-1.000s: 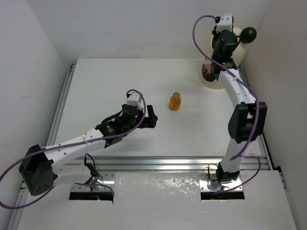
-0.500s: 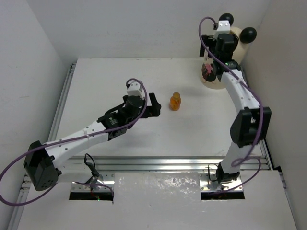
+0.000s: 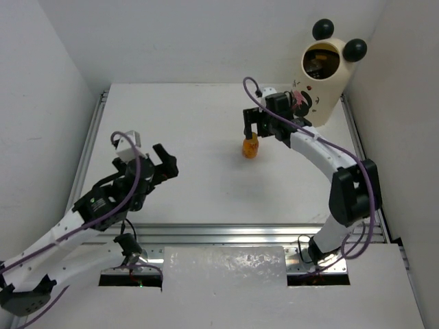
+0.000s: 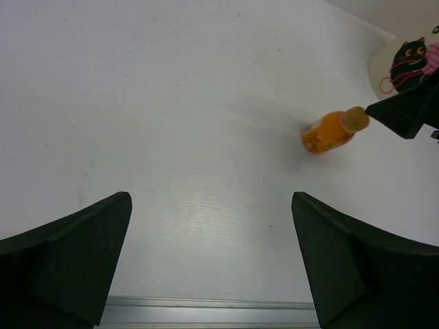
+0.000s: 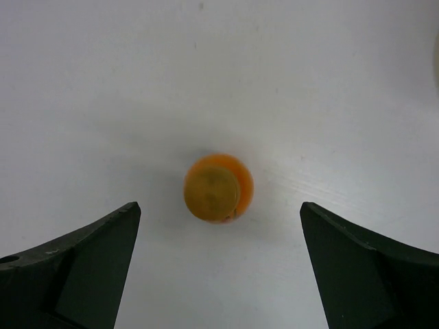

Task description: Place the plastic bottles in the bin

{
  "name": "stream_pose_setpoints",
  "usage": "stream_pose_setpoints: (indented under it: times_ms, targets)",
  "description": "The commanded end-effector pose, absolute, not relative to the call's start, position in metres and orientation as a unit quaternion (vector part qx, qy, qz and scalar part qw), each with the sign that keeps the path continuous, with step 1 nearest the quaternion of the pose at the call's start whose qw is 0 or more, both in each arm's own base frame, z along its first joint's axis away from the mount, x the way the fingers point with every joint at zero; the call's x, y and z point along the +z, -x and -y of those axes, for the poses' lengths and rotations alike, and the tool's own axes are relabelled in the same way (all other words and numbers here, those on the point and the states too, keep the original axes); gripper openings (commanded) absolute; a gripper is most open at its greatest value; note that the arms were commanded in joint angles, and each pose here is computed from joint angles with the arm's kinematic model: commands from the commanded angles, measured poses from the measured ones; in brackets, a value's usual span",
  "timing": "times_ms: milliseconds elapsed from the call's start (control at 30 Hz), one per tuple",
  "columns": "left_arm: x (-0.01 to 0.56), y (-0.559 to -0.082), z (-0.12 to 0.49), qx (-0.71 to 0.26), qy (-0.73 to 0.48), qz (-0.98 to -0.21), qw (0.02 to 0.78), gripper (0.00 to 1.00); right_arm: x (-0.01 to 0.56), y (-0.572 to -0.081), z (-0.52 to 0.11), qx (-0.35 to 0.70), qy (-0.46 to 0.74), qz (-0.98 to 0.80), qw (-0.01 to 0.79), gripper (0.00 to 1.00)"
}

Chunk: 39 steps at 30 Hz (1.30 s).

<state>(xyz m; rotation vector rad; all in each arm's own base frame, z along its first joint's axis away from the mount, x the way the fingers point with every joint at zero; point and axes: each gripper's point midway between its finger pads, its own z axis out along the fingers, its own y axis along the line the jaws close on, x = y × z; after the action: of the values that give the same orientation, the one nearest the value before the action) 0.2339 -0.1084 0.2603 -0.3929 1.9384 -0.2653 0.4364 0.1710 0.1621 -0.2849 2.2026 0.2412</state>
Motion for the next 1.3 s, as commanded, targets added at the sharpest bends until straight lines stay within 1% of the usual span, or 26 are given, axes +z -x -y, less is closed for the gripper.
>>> stream_pose_setpoints:
  times_ms: [0, 100, 233, 333, 367, 433, 467, 533, 567, 600, 667, 767, 800, 833, 867, 900, 933, 967, 1000, 1033, 1067, 1100, 1133, 1167, 1267]
  targets:
    - [0.235, -0.222, 0.084, -0.049, 0.12, -0.829, 0.545, 1.0, 0.149, -0.437, -0.18, 0.111, 0.123, -0.89, 0.425, 0.98]
    - [0.238, -0.221, 0.097, -0.09, 0.099, -0.826, 0.548, 1.0, 0.13, -0.445, -0.183, 0.106, 0.128, -0.895, 0.415, 0.97]
    - [0.228, -0.223, 0.104, -0.082, 0.076, -0.838, 0.534, 1.0, 0.104, -0.449, -0.187, 0.105, 0.132, -0.906, 0.387, 0.94]
    - [0.221, -0.224, 0.107, -0.071, 0.068, -0.847, 0.523, 1.0, 0.086, -0.447, -0.186, 0.1, 0.131, -0.916, 0.365, 0.78]
    - [0.22, -0.224, 0.107, -0.069, 0.067, -0.848, 0.521, 1.0, 0.084, -0.445, -0.186, 0.1, 0.131, -0.917, 0.362, 0.65]
    - [0.219, -0.225, 0.109, -0.071, 0.063, -0.85, 0.519, 1.0, 0.086, -0.44, -0.185, 0.099, 0.131, -0.917, 0.364, 0.59]
    - [0.219, -0.225, 0.11, -0.073, 0.06, -0.85, 0.518, 1.0, 0.09, -0.442, -0.185, 0.098, 0.132, -0.913, 0.373, 0.49]
    - [0.219, -0.225, 0.112, -0.076, 0.056, -0.849, 0.519, 1.0, 0.101, -0.442, -0.187, 0.102, 0.145, -0.904, 0.388, 0.39]
    - [0.219, -0.224, 0.113, -0.079, 0.054, -0.849, 0.519, 1.0, 0.109, -0.445, -0.188, 0.102, 0.15, -0.899, 0.399, 0.26]
    - [0.22, -0.224, 0.112, -0.08, 0.053, -0.849, 0.52, 1.0, 0.115, -0.446, -0.188, 0.101, 0.156, -0.894, 0.407, 0.24]
    - [0.221, -0.223, 0.114, -0.085, 0.051, -0.848, 0.52, 1.0, 0.144, -0.448, -0.188, 0.103, 0.161, -0.879, 0.437, 0.24]
    - [0.221, -0.222, 0.116, -0.095, 0.048, -0.847, 0.521, 1.0, 0.198, -0.453, -0.174, 0.07, 0.165, -0.851, 0.493, 0.25]
    - [0.222, -0.221, 0.119, -0.104, 0.043, -0.846, 0.521, 1.0, 0.224, -0.463, -0.158, 0.028, 0.157, -0.842, 0.516, 0.26]
    - [0.222, -0.221, 0.12, -0.107, 0.038, -0.846, 0.521, 1.0, 0.238, -0.471, -0.144, 0.001, 0.152, -0.837, 0.525, 0.26]
    - [0.223, -0.221, 0.122, -0.111, 0.037, -0.846, 0.521, 1.0, 0.249, -0.478, -0.133, -0.016, 0.137, -0.836, 0.531, 0.26]
    - [0.222, -0.22, 0.124, -0.114, 0.034, -0.847, 0.519, 1.0, 0.281, -0.489, -0.124, -0.028, 0.122, -0.822, 0.556, 0.26]
    - [0.223, -0.22, 0.124, -0.115, 0.032, -0.847, 0.519, 1.0, 0.289, -0.493, -0.109, -0.049, 0.105, -0.824, 0.555, 0.27]
    - [0.221, -0.22, 0.125, -0.116, 0.03, -0.848, 0.517, 1.0, 0.309, -0.504, -0.09, -0.066, 0.081, -0.815, 0.57, 0.28]
    - [0.222, -0.219, 0.125, -0.117, 0.03, -0.847, 0.517, 1.0, 0.305, -0.507, -0.078, -0.079, 0.07, -0.818, 0.565, 0.28]
    - [0.222, -0.219, 0.125, -0.119, 0.028, -0.847, 0.517, 1.0, 0.327, -0.513, -0.066, -0.089, 0.052, -0.807, 0.581, 0.28]
    - [0.222, -0.219, 0.126, -0.122, 0.027, -0.847, 0.517, 1.0, 0.328, -0.52, -0.05, -0.102, 0.034, -0.807, 0.58, 0.29]
    - [0.224, -0.219, 0.126, -0.125, 0.028, -0.844, 0.52, 1.0, 0.349, -0.526, -0.042, -0.107, 0.019, -0.795, 0.597, 0.29]
    - [0.224, -0.218, 0.127, -0.128, 0.026, -0.844, 0.519, 1.0, 0.356, -0.53, -0.034, -0.117, 0.008, -0.788, 0.605, 0.29]
    - [0.225, -0.218, 0.128, -0.132, 0.025, -0.843, 0.521, 1.0, 0.362, -0.534, -0.016, -0.138, -0.012, -0.782, 0.608, 0.29]
    - [0.225, -0.217, 0.13, -0.136, 0.019, -0.843, 0.52, 1.0, 0.37, -0.559, 0.006, -0.159, -0.032, -0.77, 0.617, 0.29]
